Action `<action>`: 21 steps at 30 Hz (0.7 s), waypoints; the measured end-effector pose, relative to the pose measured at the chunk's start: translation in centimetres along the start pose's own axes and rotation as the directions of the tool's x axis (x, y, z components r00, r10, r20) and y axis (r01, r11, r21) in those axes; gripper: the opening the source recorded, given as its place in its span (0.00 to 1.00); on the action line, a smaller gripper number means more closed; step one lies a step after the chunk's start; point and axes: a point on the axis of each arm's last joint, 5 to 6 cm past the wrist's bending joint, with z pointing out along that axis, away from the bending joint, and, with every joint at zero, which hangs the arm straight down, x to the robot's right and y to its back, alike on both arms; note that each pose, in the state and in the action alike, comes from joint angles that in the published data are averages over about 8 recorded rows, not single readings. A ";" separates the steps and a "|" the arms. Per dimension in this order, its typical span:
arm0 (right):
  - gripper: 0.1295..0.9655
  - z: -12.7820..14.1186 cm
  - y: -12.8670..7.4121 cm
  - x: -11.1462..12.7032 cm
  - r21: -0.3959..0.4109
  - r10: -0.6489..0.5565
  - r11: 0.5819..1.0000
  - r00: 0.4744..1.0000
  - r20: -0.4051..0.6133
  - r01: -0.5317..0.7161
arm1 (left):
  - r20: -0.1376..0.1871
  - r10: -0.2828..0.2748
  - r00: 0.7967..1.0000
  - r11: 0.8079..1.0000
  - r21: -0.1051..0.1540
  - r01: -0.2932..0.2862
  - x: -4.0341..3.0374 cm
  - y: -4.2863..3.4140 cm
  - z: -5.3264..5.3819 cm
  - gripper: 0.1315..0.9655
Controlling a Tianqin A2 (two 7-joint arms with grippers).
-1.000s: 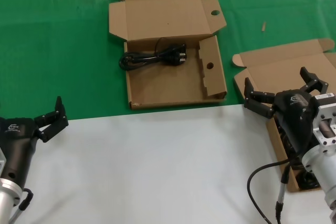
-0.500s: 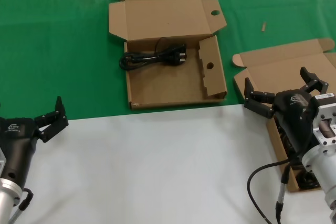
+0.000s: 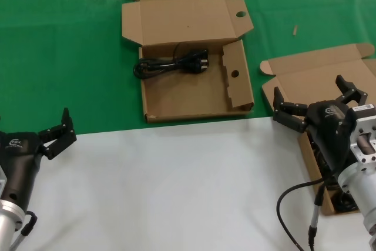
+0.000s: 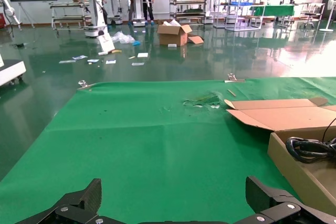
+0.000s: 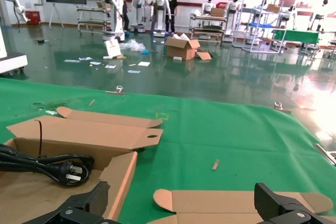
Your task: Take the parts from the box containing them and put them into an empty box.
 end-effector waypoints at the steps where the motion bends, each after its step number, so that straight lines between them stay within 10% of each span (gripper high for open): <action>1: 1.00 0.0 0.0 0.0 0.000 0.000 1.000 1.000 0.000 0.000 | 0.000 0.000 1.000 1.000 0.000 0.000 0.00 0.00 0.0 1.00; 21: 1.00 0.0 0.0 0.0 0.000 0.000 1.000 1.000 0.000 0.000 | 0.000 0.000 1.000 1.000 0.000 0.000 0.00 0.00 0.0 1.00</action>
